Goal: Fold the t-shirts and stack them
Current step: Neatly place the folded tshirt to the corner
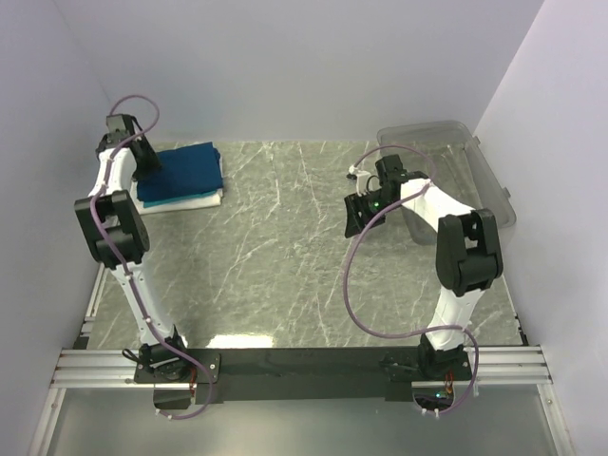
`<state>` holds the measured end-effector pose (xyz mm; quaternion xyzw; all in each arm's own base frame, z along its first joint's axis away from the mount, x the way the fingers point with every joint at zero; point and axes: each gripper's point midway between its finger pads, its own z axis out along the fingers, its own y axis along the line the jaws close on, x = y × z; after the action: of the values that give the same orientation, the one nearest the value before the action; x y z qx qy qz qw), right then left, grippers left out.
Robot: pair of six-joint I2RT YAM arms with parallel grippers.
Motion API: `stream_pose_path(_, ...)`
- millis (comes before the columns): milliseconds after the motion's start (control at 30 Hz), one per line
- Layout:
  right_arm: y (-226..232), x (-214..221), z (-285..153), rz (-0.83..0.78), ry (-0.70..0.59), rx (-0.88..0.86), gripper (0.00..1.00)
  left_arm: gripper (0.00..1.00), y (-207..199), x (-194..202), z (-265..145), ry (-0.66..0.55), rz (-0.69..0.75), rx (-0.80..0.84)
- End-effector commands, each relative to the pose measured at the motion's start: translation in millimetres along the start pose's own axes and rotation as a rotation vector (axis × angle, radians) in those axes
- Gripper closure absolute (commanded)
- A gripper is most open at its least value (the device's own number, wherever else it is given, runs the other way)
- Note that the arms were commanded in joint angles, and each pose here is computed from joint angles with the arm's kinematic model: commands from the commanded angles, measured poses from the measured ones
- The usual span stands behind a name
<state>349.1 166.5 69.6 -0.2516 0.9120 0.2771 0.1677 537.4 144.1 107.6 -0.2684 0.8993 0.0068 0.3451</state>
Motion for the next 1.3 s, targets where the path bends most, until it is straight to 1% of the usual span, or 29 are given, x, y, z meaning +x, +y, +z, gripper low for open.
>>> stream_pose_path(0,7,-24,-38,-0.096,-0.085,0.057,0.39,0.43,-31,-103,-116,-0.342,-0.039,0.119)
stream_pose_path(33,9,-28,-47,-0.124,-0.103,0.081,0.39,0.38,-33,-108,-132,-0.376,-0.048,0.135)
stream_pose_path(67,10,-31,-53,-0.142,-0.114,0.095,0.39,0.27,-43,-118,-176,-0.444,-0.066,0.200)
stream_pose_path(100,10,-33,-59,-0.154,-0.126,0.114,0.39,0.22,-41,-99,-174,-0.418,-0.075,0.212)
stream_pose_path(133,13,-39,-72,-0.189,-0.155,0.147,0.39,0.10,-46,-112,-220,-0.527,-0.085,0.274)
stream_pose_path(167,14,-40,-80,-0.202,-0.165,0.164,0.39,0.03,-43,-80,-207,-0.466,-0.113,0.295)
stream_pose_path(200,19,-45,-94,-0.226,-0.201,0.186,0.39,0.01,-39,-73,-217,-0.482,-0.135,0.314)
stream_pose_path(233,21,-49,-103,-0.246,-0.224,0.202,0.39,0.01,-36,-68,-224,-0.505,-0.158,0.334)
stream_pose_path(267,19,-52,-114,-0.256,-0.243,0.242,0.39,0.01,-41,-39,-235,-0.469,-0.169,0.414)
stream_pose_path(333,26,-61,-142,-0.294,-0.308,0.293,0.37,0.01,-37,-16,-243,-0.447,-0.173,0.463)
stream_pose_path(367,24,-64,-154,-0.296,-0.333,0.330,0.36,0.01,-36,6,-249,-0.424,-0.163,0.482)
stream_pose_path(433,29,-72,-183,-0.319,-0.416,0.385,0.29,0.00,-40,30,-257,-0.383,-0.132,0.528)
stream_pose_path(467,26,-74,-195,-0.315,-0.445,0.431,0.25,0.01,-39,49,-263,-0.371,-0.111,0.547)
stream_pose_path(500,29,-81,-218,-0.323,-0.524,0.483,0.16,0.00,-42,62,-268,-0.350,-0.095,0.576)
stream_pose_path(533,28,-81,-225,-0.288,-0.556,0.511,0.10,0.00,-41,71,-271,-0.340,-0.083,0.583)
stream_pose_path(567,25,-81,-235,-0.262,-0.586,0.543,0.02,0.01,-37,89,-277,-0.317,-0.060,0.577)
stream_pose_path(600,23,-82,-254,-0.229,-0.640,0.595,0.00,0.01,-35,97,-281,-0.310,-0.047,0.574)
stream_pose_path(633,24,-80,-259,-0.180,-0.663,0.594,0.00,0.01,-34,101,-294,-0.345,-0.018,0.579)
stream_pose_path(667,23,-74,-261,-0.157,-0.658,0.587,0.00,0.01,-31,118,-292,-0.310,-0.014,0.570)
stream_pose_path(700,32,-73,-263,-0.154,-0.674,0.545,0.00,0.01,-30,125,-294,-0.305,-0.003,0.562)
stream_pose_path(733,26,-68,-269,-0.119,-0.683,0.553,0.00,0.01,-27,129,-298,-0.314,0.008,0.545)
stream_pose_path(800,26,-63,-278,-0.076,-0.725,0.581,0.01,0.00,-26,145,-297,-0.282,0.017,0.534)
stream_pose_path(833,20,-56,-275,-0.045,-0.720,0.601,0.01,0.01,-25,146,-300,-0.297,0.009,0.526)
stream_pose_path(900,16,-50,-284,-0.007,-0.757,0.655,0.00,0.01,-30,148,-305,-0.294,0.010,0.548)
stream_pose_path(933,9,-42,-282,0.016,-0.745,0.688,0.00,0.00,-29,147,-305,-0.293,0.007,0.544)
stream_pose_path(1000,8,-36,-286,0.029,-0.769,0.714,0.00,0.01,-30,143,-310,-0.302,0.011,0.540)
stream_pose_path(1133,4,-18,-273,0.053,-0.747,0.708,0.00,0.01,-33,138,-313,-0.305,0.011,0.541)
stream_pose_path(1267,4,-10,-265,0.051,-0.739,0.700,0.00,0.01,-35,138,-312,-0.302,0.005,0.550)
